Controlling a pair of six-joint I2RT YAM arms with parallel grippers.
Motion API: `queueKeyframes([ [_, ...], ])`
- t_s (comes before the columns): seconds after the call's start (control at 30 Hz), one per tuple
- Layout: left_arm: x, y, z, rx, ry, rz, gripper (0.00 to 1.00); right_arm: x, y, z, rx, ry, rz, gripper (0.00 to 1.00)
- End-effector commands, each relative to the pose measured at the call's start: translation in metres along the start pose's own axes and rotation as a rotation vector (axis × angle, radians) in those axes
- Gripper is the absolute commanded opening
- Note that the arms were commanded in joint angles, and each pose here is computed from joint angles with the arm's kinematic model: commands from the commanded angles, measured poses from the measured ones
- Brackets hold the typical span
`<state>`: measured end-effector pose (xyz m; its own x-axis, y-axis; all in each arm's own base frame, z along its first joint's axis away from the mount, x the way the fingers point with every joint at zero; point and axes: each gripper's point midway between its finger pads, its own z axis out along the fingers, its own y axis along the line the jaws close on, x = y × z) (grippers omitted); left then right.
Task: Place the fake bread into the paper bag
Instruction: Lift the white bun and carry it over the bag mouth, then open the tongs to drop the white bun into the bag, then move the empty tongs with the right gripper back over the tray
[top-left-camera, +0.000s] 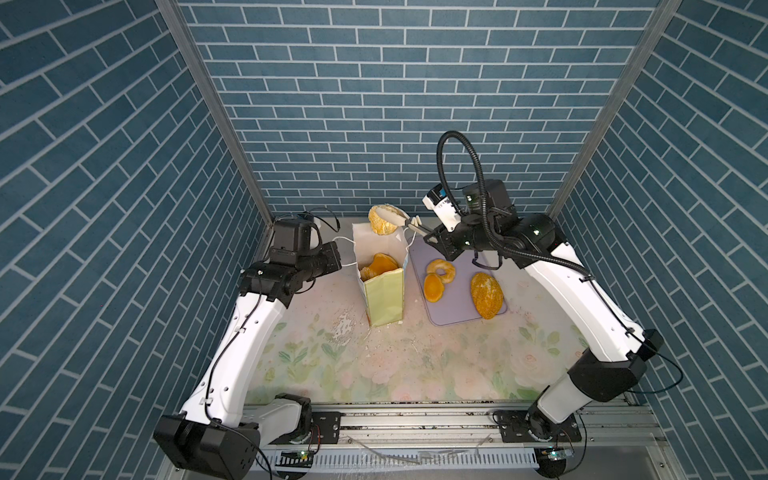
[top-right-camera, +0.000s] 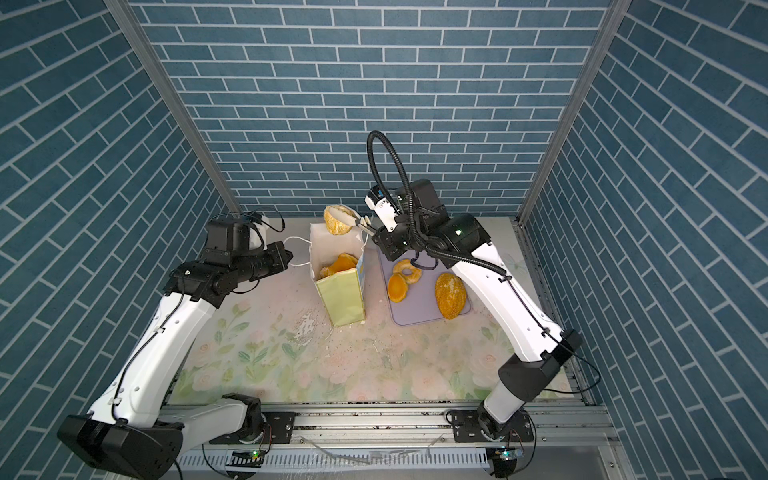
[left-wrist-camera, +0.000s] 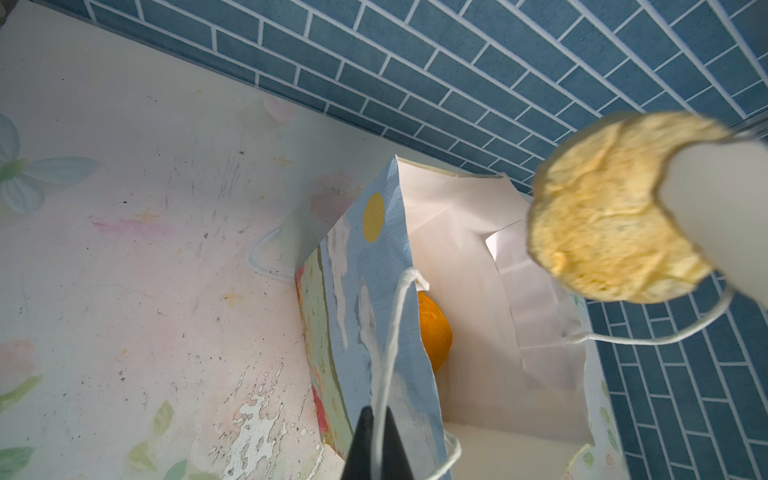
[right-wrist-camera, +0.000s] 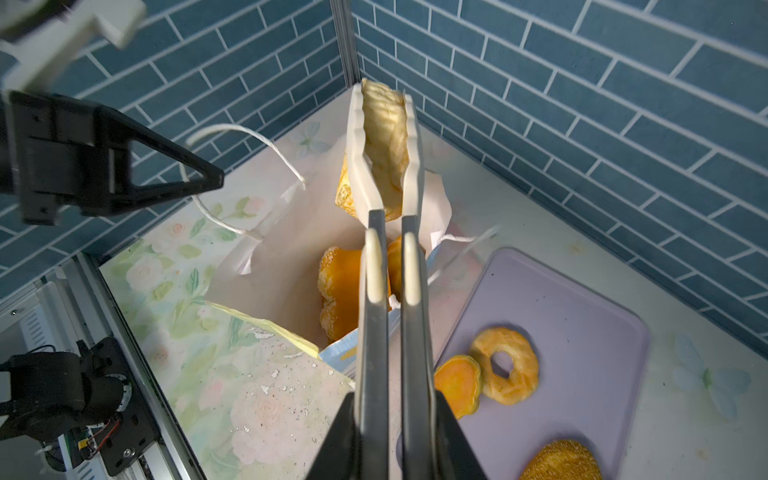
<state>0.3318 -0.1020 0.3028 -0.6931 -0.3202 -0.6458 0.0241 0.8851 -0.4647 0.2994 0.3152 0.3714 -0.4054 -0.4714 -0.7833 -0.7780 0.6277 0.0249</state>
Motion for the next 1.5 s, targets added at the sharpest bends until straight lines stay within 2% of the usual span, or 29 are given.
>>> queueKeyframes([
  [0.0,0.002,0.001,0.000,-0.004,-0.003,0.000,0.00,-0.009,0.006,-0.001,-0.005,-0.022,-0.053,0.15],
  [0.17,0.001,-0.001,-0.002,0.001,-0.010,0.000,0.00,0.005,0.001,0.017,0.053,0.053,-0.074,0.17],
  [0.37,0.000,-0.001,-0.002,0.000,-0.009,0.005,0.00,0.009,-0.006,0.023,0.096,0.091,-0.076,0.37],
  [0.53,-0.001,-0.002,-0.002,0.005,-0.008,0.006,0.00,-0.002,-0.006,0.017,0.104,0.059,-0.069,0.45],
  [0.83,-0.001,-0.002,-0.003,0.005,-0.010,0.007,0.00,-0.021,-0.015,-0.016,0.171,-0.025,-0.048,0.46],
  [1.1,-0.001,-0.004,-0.002,0.013,-0.013,0.008,0.00,-0.031,-0.057,-0.067,0.407,-0.111,0.006,0.46],
  [1.3,-0.002,-0.005,-0.004,0.016,-0.015,0.011,0.00,-0.011,-0.103,-0.100,0.553,-0.131,0.165,0.46],
  [1.47,-0.002,-0.005,-0.006,0.016,-0.018,0.012,0.00,0.028,-0.139,-0.114,0.651,-0.080,0.314,0.46],
])
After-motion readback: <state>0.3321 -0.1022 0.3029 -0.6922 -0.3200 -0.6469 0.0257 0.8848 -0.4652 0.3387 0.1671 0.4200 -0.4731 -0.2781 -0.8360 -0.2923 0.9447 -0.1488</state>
